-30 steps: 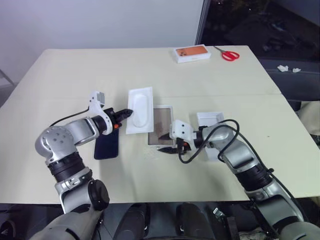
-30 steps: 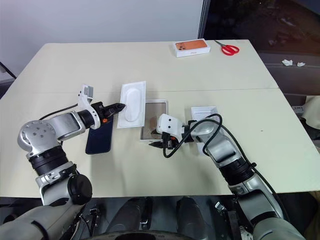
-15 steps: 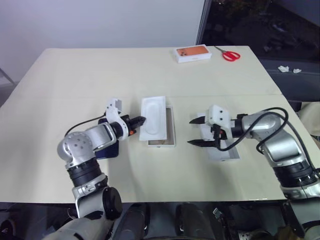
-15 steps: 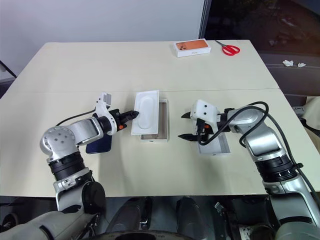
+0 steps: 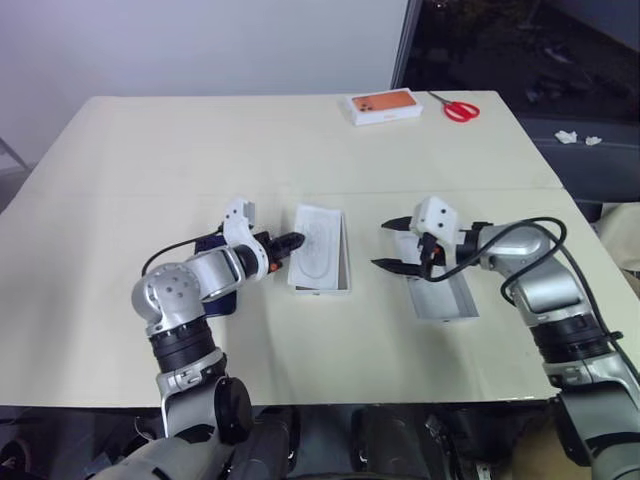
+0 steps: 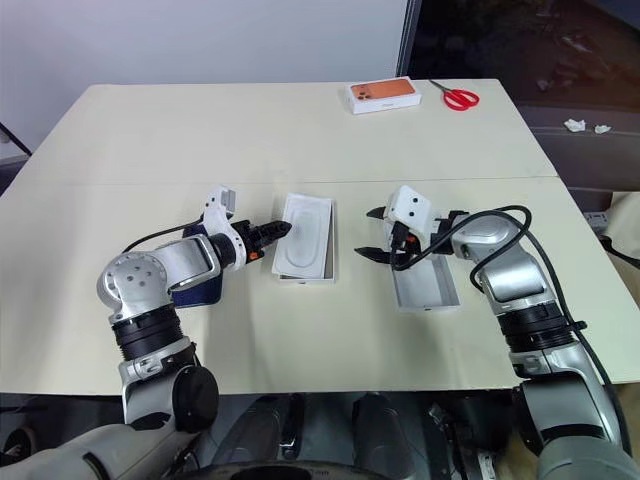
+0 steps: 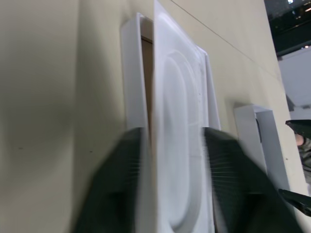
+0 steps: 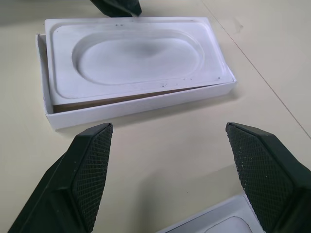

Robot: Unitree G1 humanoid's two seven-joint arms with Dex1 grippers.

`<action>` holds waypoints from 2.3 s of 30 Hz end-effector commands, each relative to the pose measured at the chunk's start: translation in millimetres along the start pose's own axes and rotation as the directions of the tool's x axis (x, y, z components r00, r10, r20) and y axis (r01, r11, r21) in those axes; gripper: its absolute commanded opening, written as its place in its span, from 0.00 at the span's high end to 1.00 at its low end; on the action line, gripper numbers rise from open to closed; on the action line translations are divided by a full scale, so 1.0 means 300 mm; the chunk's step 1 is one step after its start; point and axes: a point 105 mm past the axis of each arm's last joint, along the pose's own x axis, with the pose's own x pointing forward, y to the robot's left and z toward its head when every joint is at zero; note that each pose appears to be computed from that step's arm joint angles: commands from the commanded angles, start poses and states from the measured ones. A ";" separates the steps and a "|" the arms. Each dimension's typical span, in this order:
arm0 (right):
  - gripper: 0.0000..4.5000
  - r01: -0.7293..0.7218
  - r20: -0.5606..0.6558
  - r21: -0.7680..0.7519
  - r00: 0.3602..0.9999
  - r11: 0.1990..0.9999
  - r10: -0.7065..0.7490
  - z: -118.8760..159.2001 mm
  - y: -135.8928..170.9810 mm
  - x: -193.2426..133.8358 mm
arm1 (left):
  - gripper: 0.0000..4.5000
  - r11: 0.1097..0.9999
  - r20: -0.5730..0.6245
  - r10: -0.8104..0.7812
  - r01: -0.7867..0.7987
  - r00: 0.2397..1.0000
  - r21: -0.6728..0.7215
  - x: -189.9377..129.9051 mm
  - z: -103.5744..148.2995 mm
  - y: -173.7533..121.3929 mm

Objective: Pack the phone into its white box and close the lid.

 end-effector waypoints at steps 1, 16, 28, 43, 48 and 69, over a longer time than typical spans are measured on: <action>0.13 0.022 0.038 -0.047 0.999 0.999 -0.020 0.048 -0.023 0.000 | 0.11 0.998 0.011 -0.033 0.032 0.999 0.051 -0.015 0.013 -0.036; 0.34 0.035 0.159 0.000 0.987 0.999 -0.035 0.183 -0.003 0.134 | 0.00 0.876 0.147 -0.104 0.021 0.984 0.481 -0.190 0.139 -0.035; 0.99 0.017 0.003 -0.148 1.000 0.989 -0.017 0.147 0.091 0.310 | 0.00 0.728 0.243 -0.129 -0.075 0.961 0.681 -0.323 0.199 0.134; 0.99 -0.215 -0.220 -0.361 0.965 0.908 0.141 0.059 0.187 0.290 | 0.00 0.715 0.274 -0.162 -0.079 0.948 0.695 -0.309 0.200 0.101; 0.99 -0.225 -0.250 -0.386 0.959 0.895 0.133 0.054 0.172 0.279 | 0.00 0.712 0.277 -0.168 -0.078 0.946 0.698 -0.303 0.203 0.094; 0.99 -0.088 -0.116 -0.384 0.992 0.919 0.046 0.169 0.121 0.350 | 0.00 0.709 0.276 -0.182 -0.068 0.944 0.702 -0.291 0.201 0.084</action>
